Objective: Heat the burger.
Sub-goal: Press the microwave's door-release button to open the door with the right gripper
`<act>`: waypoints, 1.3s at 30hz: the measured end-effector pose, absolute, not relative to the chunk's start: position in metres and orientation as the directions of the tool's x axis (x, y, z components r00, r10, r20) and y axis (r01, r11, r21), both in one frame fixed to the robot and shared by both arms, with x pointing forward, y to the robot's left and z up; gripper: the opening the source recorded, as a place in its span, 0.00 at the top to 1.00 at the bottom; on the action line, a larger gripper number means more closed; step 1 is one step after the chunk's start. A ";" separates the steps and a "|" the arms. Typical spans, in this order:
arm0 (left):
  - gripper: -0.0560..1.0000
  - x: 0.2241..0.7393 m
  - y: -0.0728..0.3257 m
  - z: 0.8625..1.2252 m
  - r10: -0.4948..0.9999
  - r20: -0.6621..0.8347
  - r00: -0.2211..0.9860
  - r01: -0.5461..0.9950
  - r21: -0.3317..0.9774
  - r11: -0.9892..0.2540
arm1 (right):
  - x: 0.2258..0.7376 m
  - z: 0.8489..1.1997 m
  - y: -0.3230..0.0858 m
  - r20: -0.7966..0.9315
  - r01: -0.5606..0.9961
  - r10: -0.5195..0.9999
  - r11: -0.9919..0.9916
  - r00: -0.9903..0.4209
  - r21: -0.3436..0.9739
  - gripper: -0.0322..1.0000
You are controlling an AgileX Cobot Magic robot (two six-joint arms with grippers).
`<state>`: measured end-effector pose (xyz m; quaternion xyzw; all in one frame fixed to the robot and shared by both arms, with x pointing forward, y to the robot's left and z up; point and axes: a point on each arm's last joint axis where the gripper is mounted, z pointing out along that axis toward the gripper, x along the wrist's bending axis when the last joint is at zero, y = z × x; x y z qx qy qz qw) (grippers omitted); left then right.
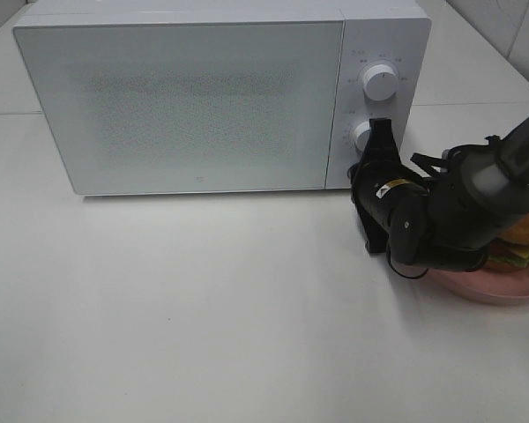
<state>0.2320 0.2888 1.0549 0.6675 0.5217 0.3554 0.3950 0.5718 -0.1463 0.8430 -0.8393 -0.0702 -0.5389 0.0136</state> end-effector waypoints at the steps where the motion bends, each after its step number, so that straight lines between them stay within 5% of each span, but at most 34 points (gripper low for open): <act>1: 0.95 0.232 0.289 1.055 0.977 0.062 0.203 0.416 0.898 -0.144 | 0.573 0.843 -0.145 0.904 0.138 0.109 -0.989 0.414 0.056 0.96; 39: 0.95 0.232 0.289 1.055 0.977 0.062 0.203 0.416 0.898 -0.144 | 0.571 0.867 -0.146 0.869 0.182 0.142 -0.981 0.473 0.061 0.95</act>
